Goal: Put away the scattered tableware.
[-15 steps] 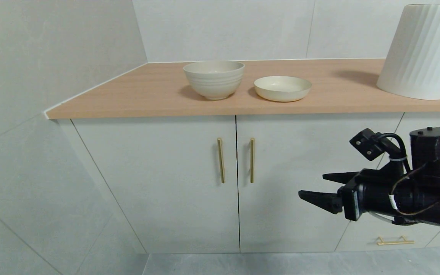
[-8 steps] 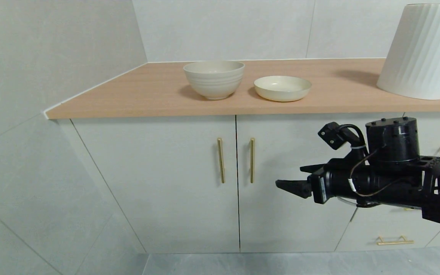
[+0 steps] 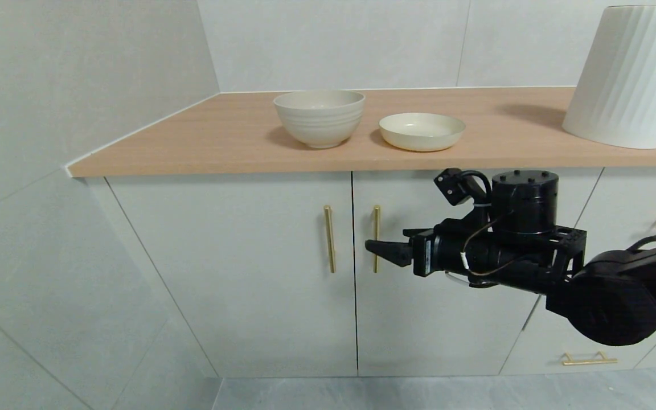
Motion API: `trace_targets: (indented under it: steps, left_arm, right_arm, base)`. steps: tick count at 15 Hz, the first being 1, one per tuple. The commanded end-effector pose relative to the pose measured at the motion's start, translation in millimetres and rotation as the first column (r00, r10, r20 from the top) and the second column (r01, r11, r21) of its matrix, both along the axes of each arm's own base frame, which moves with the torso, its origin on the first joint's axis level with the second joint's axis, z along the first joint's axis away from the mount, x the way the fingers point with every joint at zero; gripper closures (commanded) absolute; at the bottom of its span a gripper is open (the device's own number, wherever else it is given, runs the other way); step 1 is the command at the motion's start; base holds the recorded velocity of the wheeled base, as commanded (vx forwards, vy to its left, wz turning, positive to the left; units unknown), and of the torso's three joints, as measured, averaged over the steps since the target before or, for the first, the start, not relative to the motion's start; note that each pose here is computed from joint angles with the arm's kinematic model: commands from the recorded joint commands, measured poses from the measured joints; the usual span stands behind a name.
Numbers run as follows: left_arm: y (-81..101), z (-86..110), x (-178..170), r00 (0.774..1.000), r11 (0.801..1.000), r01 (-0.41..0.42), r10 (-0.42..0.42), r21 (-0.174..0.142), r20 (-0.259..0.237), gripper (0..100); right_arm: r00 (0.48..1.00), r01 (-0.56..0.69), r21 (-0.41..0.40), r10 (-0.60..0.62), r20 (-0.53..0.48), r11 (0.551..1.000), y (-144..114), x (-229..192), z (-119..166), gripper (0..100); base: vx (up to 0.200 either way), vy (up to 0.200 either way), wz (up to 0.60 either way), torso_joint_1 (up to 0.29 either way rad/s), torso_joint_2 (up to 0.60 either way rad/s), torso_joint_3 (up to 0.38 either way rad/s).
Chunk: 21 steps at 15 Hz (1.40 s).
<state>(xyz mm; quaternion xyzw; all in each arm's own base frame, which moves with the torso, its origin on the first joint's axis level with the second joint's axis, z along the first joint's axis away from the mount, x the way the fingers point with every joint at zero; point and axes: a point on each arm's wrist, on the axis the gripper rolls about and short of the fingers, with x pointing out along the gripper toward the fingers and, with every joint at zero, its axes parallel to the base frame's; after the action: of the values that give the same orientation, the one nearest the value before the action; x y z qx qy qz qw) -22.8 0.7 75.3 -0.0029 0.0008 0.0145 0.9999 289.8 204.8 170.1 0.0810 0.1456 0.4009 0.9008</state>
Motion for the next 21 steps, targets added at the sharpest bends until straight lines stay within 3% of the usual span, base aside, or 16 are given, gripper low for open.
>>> trace_targets:
  steps: [1,9,21]
  left_arm:
    - [0.0,0.0,0.0,1.0,1.0,0.0,0.0,0.0,0.0,0]
    - [0.0,0.0,0.0,1.0,1.0,0.0,0.0,0.0,0.0,0]
    - [0.0,0.0,0.0,1.0,1.0,0.0,0.0,0.0,0.0,0]
  right_arm:
    - [0.999,0.001,-0.008,-0.002,-0.045,1.0,7.7,9.7,-16.9,0]
    - [0.998,-0.006,0.089,0.012,-0.065,0.996,30.0,23.0,-39.7,0]
    - [0.996,-0.033,0.161,0.045,-0.072,0.986,45.6,19.4,-38.5,0]
  base:
    - [0.0,0.0,0.0,0.0,0.0,0.0]
    - [0.0,0.0,0.0,0.0,0.0,0.0]
    - [0.0,0.0,0.0,0.0,0.0,0.0]
